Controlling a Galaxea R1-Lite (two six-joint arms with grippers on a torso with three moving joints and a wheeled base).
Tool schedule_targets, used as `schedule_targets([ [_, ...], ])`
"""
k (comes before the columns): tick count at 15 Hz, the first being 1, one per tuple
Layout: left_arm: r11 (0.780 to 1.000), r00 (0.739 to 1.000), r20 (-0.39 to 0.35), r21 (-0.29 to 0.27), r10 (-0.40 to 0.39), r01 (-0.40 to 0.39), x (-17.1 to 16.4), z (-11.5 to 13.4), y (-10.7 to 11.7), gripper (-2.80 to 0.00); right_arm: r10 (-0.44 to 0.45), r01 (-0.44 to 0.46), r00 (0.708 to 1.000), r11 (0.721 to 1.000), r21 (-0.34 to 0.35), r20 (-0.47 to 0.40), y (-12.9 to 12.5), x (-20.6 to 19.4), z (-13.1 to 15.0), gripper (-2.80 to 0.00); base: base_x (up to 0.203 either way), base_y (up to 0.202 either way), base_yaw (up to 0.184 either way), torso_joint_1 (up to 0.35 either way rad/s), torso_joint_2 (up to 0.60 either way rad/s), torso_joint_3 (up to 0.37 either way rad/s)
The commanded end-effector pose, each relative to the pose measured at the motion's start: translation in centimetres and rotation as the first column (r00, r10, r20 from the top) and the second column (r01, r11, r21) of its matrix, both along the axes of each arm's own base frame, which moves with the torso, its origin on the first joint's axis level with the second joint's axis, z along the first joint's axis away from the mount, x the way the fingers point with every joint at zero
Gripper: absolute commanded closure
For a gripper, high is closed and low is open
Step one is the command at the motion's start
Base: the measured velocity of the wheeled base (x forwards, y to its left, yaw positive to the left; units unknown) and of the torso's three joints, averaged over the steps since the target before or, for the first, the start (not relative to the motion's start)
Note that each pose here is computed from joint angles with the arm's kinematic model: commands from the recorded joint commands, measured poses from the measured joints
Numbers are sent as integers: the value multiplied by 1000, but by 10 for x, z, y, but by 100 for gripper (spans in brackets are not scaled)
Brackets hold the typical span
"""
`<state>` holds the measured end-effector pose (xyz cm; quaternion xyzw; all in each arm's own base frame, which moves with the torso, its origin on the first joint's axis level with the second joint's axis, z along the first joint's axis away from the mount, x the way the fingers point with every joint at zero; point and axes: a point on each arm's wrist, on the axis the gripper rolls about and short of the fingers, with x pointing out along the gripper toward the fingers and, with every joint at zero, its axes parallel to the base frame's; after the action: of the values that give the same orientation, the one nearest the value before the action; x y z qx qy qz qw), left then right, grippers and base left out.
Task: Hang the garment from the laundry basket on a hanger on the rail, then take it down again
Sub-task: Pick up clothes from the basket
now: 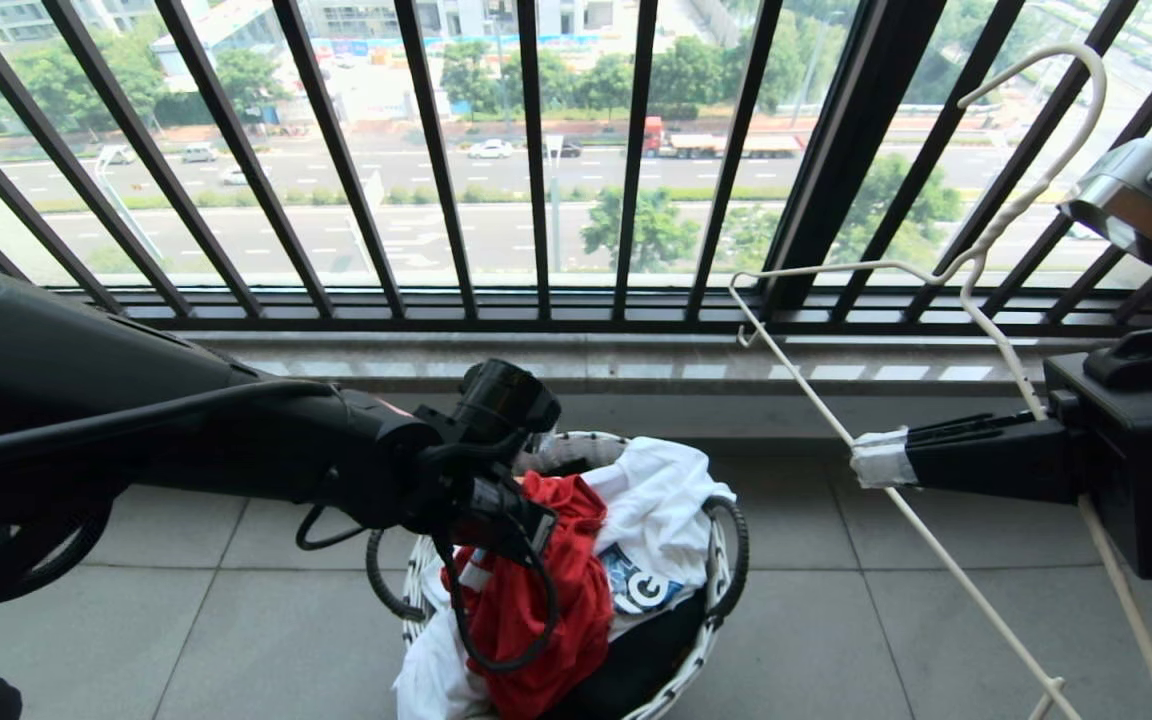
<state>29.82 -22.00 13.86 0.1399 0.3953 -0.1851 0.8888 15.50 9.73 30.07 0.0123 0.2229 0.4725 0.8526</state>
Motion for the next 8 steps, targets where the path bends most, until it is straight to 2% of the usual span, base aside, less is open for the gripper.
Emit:
schedule_targets([
  [1, 1000, 1000, 24, -9, -7, 7, -6, 11, 4, 0, 3, -3, 1000, 1000, 1, -1, 0, 0, 0, 0, 0, 0, 0, 0, 0, 0],
  [4, 999, 997, 74, -31, -25, 28, -21, 34, 13, 0, 2, -2, 1000, 1000, 2, -2, 0, 0, 0, 0, 0, 0, 0, 0, 0, 0],
  [8, 992, 984, 170, -103, -55, 74, -50, 76, 20, 0, -6, 6, 1000, 1000, 6, 5, -2, -1, 2, 0, 0, 0, 0, 0, 0, 0],
])
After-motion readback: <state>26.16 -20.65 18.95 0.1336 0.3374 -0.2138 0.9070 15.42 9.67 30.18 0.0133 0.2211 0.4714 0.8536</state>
